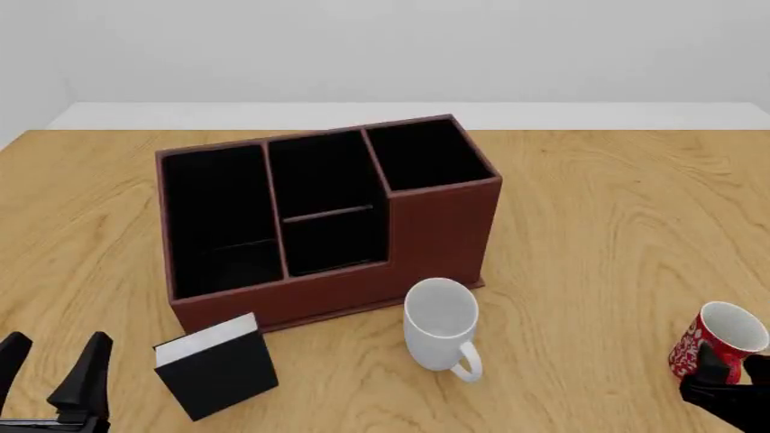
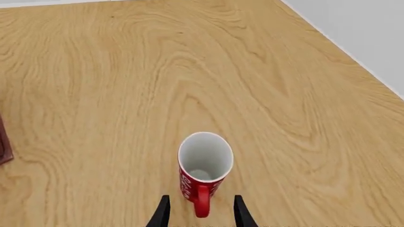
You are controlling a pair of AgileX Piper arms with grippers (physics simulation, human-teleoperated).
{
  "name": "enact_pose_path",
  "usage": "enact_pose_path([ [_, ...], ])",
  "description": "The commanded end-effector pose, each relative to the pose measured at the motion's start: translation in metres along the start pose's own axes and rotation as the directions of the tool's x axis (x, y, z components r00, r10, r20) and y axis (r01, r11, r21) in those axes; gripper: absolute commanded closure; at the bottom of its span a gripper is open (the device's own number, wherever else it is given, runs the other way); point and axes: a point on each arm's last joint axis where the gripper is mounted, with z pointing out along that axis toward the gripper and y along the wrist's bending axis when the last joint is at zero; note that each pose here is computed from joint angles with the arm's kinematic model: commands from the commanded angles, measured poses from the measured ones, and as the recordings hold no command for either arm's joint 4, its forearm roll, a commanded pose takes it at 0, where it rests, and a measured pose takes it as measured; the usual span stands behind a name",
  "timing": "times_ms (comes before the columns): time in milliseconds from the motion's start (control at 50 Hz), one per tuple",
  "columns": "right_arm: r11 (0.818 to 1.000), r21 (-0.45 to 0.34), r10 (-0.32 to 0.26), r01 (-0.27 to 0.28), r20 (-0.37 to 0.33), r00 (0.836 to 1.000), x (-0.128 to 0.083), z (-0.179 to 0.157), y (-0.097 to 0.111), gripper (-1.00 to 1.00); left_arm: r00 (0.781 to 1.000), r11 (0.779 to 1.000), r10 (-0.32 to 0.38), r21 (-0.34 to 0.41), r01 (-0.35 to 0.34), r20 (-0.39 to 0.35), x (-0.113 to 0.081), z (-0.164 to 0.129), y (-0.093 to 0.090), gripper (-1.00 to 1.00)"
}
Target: Pick up the red mug and place it to the right of the caddy.
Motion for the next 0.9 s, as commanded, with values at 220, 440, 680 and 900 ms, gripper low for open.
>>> enact_pose_path([
  [220, 1.0, -0.003, 0.005, -0.005, -0.031, 1.0, 0.012, 0.016, 0.001, -1.0, 1.0, 1.0, 0.0, 0.0, 0.0, 0.0, 0.0, 0.0, 0.0, -1.0],
  [440, 1.0, -0.002, 0.001, -0.001, -0.043, 0.999, 0.014, 0.022, 0.001, -1.0, 1.0, 1.0, 0.0, 0.0, 0.0, 0.0, 0.0, 0.0, 0.0, -1.0],
  [680, 1.0, -0.003, -0.004, 0.004, -0.054, 0.999, 0.016, 0.026, 0.002, -1.0, 1.0, 1.0, 0.0, 0.0, 0.0, 0.0, 0.0, 0.0, 0.0, -1.0],
  [900, 1.0, 0.009, 0.001, 0.0, -0.068, 0.998, 0.019, 0.033, 0.0, -1.0, 1.0, 1.0, 0.0, 0.0, 0.0, 0.0, 0.0, 0.0, 0.0, -1.0],
])
